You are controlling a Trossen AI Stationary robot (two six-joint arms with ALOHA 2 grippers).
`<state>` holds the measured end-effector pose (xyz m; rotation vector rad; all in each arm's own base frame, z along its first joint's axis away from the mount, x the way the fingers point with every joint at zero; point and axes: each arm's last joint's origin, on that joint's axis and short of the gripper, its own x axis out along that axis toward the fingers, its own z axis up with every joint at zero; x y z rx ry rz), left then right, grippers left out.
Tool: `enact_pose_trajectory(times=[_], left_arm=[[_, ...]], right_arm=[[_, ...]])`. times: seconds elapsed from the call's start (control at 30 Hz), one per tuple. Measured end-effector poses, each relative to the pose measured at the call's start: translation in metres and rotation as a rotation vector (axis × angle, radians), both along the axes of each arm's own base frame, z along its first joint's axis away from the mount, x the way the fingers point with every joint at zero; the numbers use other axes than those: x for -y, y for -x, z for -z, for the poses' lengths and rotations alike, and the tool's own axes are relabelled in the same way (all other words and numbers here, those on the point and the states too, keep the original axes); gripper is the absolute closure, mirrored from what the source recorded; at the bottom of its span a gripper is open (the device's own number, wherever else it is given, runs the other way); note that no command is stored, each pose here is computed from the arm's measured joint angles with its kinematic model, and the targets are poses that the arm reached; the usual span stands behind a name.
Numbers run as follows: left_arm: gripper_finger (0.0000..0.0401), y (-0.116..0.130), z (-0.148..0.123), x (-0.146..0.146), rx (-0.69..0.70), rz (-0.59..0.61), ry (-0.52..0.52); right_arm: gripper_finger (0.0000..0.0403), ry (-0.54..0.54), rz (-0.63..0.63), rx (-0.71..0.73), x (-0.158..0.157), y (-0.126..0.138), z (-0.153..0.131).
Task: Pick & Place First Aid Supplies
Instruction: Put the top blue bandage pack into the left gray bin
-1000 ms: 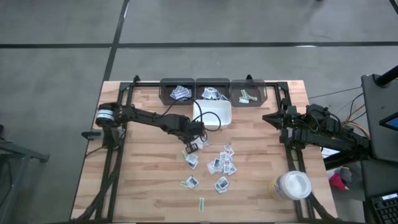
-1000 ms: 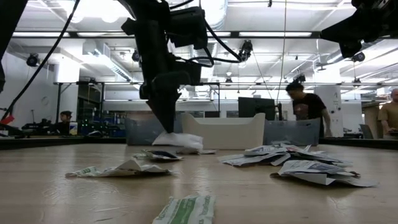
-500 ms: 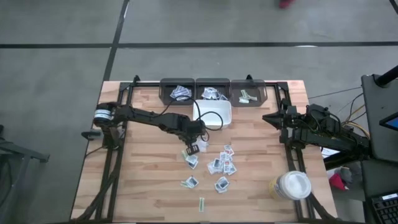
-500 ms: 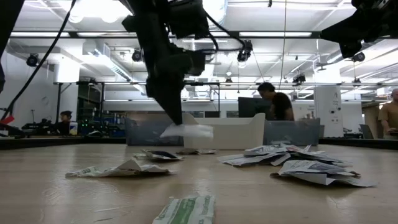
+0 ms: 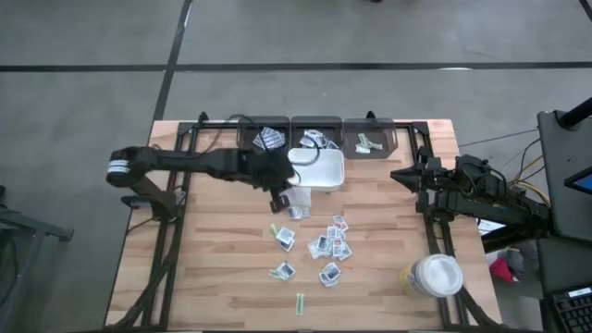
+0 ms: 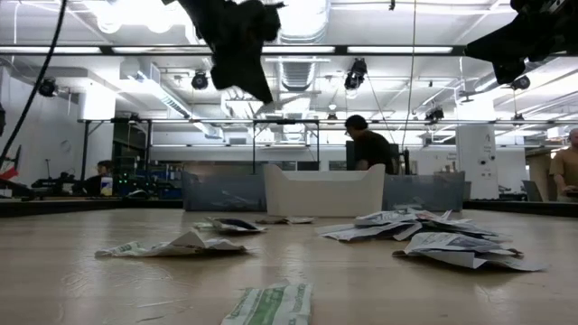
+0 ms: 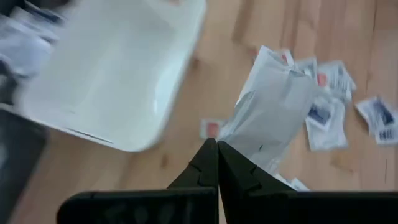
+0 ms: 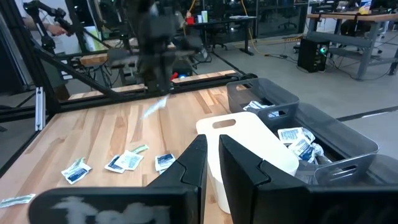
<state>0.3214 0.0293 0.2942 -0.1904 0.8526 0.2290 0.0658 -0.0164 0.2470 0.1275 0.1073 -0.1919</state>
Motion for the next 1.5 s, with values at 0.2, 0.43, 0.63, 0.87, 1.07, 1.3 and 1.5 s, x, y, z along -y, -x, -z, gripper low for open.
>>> enact_pose_trajectory(times=[0.2, 0.43, 0.63, 0.87, 1.07, 1.3, 1.5], left_arm=[[0.0401, 0.026, -0.031, -0.029, 0.089, -0.087, -0.096], [0.0401, 0.053, -0.047, -0.075, 0.11, -0.229, -0.198], [0.0401, 0.067, -0.044, -0.115, 0.043, -0.389, -0.317], [0.0401, 0.064, -0.026, -0.15, -0.11, -0.467, -0.491], [0.0401, 0.045, 0.007, -0.164, -0.32, -0.378, -0.6], [0.0401, 0.031, 0.028, -0.163, -0.51, -0.358, -0.737], [0.0401, 0.02, 0.036, -0.162, -0.577, -0.347, -0.836]], right_arm=[[0.0364, 0.0, 0.0, 0.0, 0.0, 0.0, 0.0], [0.0364, 0.0, 0.0, 0.0, 0.0, 0.0, 0.0], [0.0364, 0.0, 0.0, 0.0, 0.0, 0.0, 0.0], [0.0364, 0.0, 0.0, 0.0, 0.0, 0.0, 0.0], [0.0364, 0.0, 0.0, 0.0, 0.0, 0.0, 0.0], [0.0364, 0.0, 0.001, 0.0, 0.0, 0.0, 0.0], [0.0364, 0.004, 0.033, -0.001, 0.001, 0.0, 0.0]])
